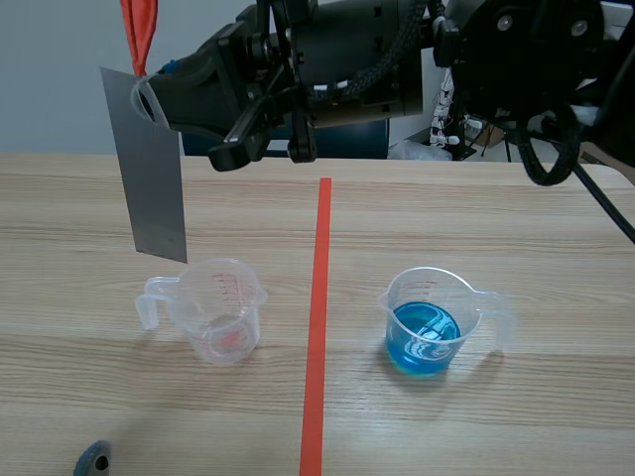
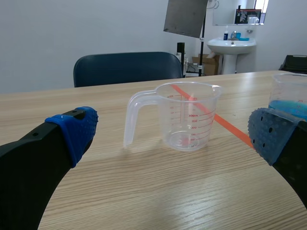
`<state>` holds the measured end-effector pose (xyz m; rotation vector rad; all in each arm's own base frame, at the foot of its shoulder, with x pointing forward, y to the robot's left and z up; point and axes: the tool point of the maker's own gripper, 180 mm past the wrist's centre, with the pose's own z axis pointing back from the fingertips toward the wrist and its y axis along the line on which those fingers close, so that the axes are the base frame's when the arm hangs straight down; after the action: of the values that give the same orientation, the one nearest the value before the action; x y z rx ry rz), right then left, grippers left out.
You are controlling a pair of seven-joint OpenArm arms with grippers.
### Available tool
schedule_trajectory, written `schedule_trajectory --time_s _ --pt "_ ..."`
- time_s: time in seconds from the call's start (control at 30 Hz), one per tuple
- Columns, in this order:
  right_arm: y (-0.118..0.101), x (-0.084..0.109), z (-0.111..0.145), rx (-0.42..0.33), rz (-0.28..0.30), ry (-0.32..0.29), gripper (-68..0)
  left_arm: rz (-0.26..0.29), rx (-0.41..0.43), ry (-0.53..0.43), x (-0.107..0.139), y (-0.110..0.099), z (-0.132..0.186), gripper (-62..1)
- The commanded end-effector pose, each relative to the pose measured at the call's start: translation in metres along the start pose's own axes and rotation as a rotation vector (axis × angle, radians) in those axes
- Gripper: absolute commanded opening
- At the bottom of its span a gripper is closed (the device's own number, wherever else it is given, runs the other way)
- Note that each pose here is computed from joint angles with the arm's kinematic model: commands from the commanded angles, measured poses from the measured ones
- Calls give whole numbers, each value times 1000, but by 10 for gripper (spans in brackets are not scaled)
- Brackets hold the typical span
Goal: Do the redox reaction experiment. move the plate over the blue solution
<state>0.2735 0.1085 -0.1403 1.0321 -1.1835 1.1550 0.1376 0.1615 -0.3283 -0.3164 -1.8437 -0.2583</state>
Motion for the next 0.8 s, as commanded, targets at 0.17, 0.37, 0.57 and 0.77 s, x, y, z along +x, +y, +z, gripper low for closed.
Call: schedule_trajectory --time_s 0.17,0.37,0.57,0.77 --pt "1 15 -1 8 20 -38 -669 -6 9 -58 10 2 -2 14" --pt "1 15 0 8 20 -38 -669 -6 8 -58 10 2 -2 14" --pt "-2 13 2 -1 21 -31 -669 -7 7 -57 10 3 -2 14" --pt "-8 10 10 -23 24 -20 -669 -8 6 -56 10 3 -2 14"
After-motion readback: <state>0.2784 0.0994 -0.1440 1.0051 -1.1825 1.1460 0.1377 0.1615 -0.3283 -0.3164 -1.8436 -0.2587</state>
